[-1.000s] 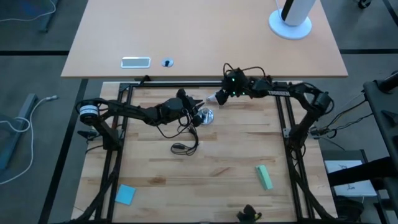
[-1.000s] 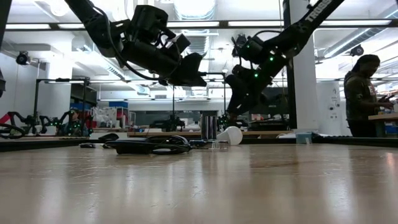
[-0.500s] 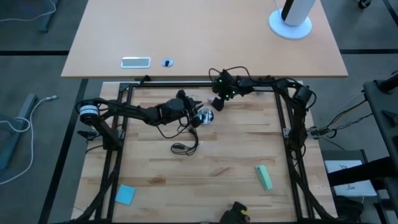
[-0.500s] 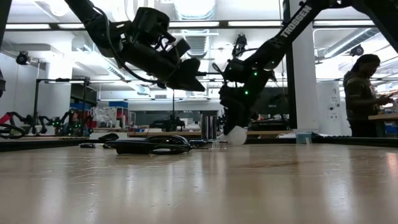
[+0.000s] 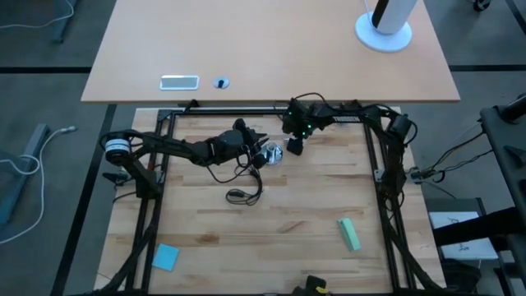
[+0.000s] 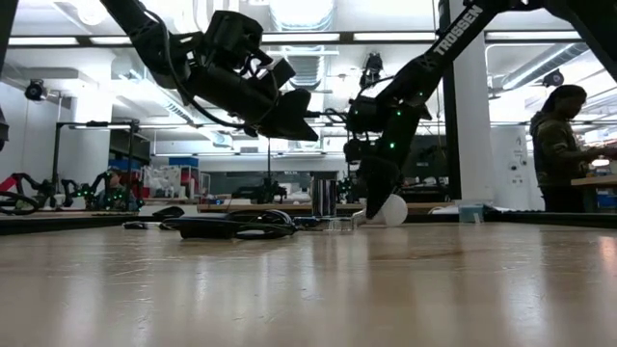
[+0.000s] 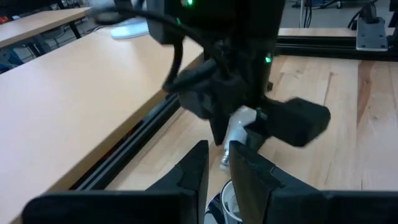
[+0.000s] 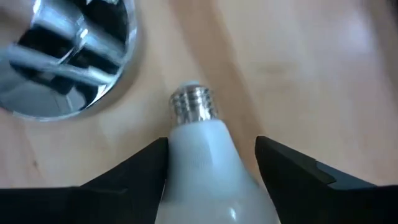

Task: Screw lightbulb
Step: Insert the lightbulb into the lamp

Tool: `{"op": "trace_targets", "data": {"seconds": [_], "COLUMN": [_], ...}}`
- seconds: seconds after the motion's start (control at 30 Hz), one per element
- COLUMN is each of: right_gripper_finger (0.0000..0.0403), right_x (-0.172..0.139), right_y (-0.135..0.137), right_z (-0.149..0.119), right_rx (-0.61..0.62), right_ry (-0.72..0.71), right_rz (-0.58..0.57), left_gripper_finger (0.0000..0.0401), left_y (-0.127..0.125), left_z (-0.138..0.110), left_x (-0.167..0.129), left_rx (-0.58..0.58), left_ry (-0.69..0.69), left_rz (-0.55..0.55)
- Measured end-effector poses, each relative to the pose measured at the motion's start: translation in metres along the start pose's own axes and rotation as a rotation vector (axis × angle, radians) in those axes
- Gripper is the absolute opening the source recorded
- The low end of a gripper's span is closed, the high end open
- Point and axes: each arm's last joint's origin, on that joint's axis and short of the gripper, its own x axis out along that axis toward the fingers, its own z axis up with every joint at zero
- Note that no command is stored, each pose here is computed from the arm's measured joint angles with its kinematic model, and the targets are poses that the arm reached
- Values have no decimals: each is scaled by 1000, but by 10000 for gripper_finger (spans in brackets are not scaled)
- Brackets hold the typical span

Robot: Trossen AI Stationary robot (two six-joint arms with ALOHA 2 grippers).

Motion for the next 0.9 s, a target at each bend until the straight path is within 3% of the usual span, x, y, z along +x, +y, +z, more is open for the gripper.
{"op": "trace_targets", "data": {"seconds": [0.23, 0.4, 0.6, 0.8, 0.9], "right_gripper_finger": [211, 153, 83, 83, 83], "right_x": [20, 14, -19, -64, -91], "right_y": [3, 3, 10, 21, 31], "right_z": [-3, -1, 3, 8, 13], "right_rx": [1, 32, 36, 40, 22], "right_ry": [38, 25, -37, -170, -306], "right_rz": [5, -14, -31, -36, -25], "left_gripper_finger": [45, 43, 43, 43, 43], "left_y": [0, 0, -2, -5, -7], "left_z": [0, 0, 0, 0, 0], "left_x": [0, 0, 0, -1, -1], "left_rx": [-8, -28, -50, -76, -99], "left_ry": [1, 2, 3, 2, -3], "left_rz": [-1, -3, -19, -85, -160]}}
